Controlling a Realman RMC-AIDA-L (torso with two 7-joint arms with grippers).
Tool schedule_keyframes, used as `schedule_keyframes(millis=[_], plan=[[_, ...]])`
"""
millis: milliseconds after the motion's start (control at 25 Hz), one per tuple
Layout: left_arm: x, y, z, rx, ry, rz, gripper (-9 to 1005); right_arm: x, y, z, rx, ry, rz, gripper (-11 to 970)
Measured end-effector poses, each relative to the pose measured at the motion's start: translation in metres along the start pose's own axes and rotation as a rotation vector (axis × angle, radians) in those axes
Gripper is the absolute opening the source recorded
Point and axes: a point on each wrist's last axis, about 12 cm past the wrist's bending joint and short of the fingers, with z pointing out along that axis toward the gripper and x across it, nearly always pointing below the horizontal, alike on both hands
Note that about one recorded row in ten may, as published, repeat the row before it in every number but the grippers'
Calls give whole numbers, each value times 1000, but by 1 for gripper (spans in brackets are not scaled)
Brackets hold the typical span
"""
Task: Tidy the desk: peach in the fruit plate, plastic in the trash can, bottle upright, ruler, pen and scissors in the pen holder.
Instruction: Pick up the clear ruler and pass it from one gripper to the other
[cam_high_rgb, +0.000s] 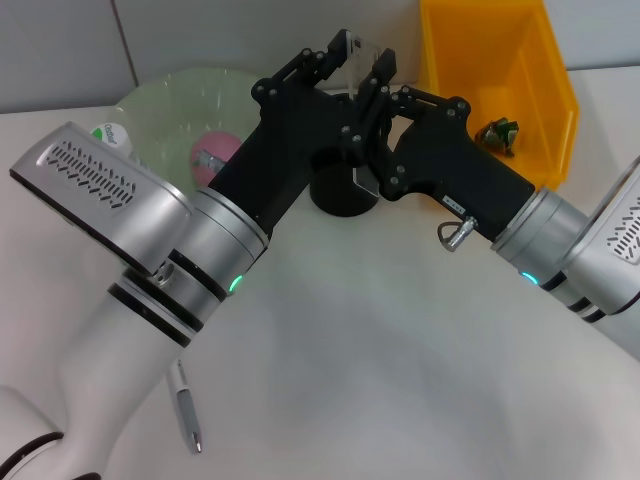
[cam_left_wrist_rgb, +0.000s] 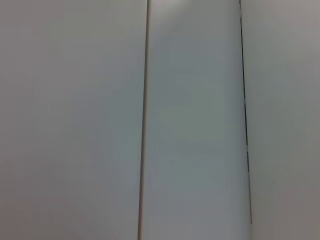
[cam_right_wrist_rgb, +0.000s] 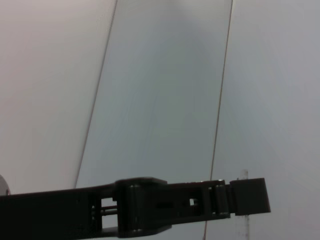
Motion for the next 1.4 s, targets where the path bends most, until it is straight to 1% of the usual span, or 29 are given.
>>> schedule_keyframes(millis=[440,680,880,1400], plan=[[0,0,0,1,-1,0,533,1,2,1,-5,4,8,136],[0,-1,0,4,1,0,538,1,1,0,0,4,11,53],[0,-2,0,9,1,-2,542,1,1,-1,2,6,13,17],[0,-4,0,12,-1,-13,553,1,2,-1,5,6,18,13]])
